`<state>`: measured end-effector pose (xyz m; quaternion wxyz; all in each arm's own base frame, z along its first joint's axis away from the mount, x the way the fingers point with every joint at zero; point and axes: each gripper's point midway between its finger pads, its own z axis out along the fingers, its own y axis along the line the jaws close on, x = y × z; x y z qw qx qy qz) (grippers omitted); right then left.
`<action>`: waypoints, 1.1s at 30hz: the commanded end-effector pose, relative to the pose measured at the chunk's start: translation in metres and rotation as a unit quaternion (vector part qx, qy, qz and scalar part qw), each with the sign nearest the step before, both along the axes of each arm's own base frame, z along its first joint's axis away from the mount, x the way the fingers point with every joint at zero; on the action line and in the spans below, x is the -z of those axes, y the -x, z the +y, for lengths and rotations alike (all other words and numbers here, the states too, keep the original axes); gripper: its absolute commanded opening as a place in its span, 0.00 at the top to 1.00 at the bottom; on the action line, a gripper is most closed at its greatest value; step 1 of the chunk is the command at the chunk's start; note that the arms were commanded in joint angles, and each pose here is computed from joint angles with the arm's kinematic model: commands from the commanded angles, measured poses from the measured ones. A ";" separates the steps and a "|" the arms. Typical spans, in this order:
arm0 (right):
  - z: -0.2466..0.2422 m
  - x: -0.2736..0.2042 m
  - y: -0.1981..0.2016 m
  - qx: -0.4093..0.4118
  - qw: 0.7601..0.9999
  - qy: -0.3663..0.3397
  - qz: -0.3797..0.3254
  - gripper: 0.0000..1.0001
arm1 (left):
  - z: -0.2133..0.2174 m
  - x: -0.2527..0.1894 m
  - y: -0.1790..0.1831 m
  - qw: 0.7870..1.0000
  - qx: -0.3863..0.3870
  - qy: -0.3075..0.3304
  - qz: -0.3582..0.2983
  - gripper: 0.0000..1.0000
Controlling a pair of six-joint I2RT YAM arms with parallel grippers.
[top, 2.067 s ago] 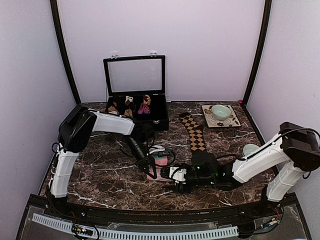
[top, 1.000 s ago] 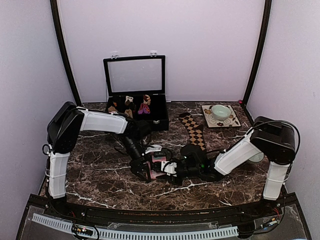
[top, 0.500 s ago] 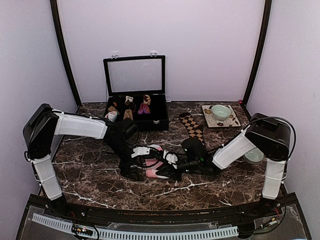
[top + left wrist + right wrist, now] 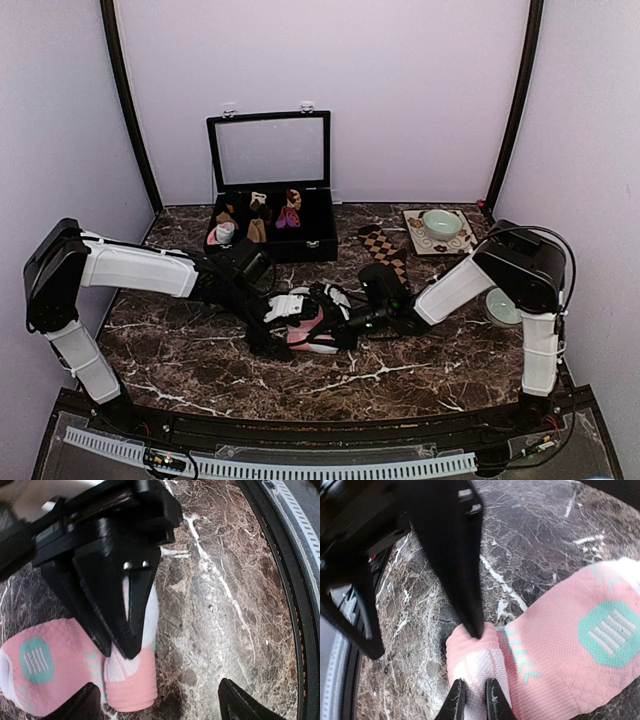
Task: Roll the socks
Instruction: Roll the sock at the center of the board.
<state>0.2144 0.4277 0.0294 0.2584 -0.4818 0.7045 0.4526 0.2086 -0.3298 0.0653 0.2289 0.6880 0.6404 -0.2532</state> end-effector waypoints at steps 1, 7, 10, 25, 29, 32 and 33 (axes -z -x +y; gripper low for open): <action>-0.066 0.105 0.042 0.054 0.963 0.191 0.183 0.98 | -0.012 -0.010 0.006 0.999 0.019 0.022 -0.024 0.17; -0.069 0.113 0.042 0.077 0.952 0.207 0.213 0.99 | -0.010 0.008 -0.001 0.998 0.009 0.000 -0.061 0.19; -0.068 0.112 0.041 0.085 0.947 0.211 0.229 1.00 | -0.011 0.014 -0.009 0.997 0.000 -0.007 -0.079 0.20; -0.063 0.107 0.040 0.123 0.920 0.231 0.293 1.00 | -0.017 0.039 -0.028 0.995 -0.013 -0.046 -0.093 0.45; -0.063 0.106 0.037 0.130 0.915 0.241 0.296 1.00 | -0.018 0.037 -0.028 0.995 -0.013 -0.046 -0.090 0.40; -0.065 0.110 0.037 0.132 0.910 0.256 0.298 1.00 | -0.020 0.032 -0.026 0.995 -0.009 -0.042 -0.090 0.34; -0.065 0.112 0.037 0.132 0.909 0.258 0.300 1.00 | -0.020 0.030 -0.025 0.995 -0.007 -0.040 -0.090 0.33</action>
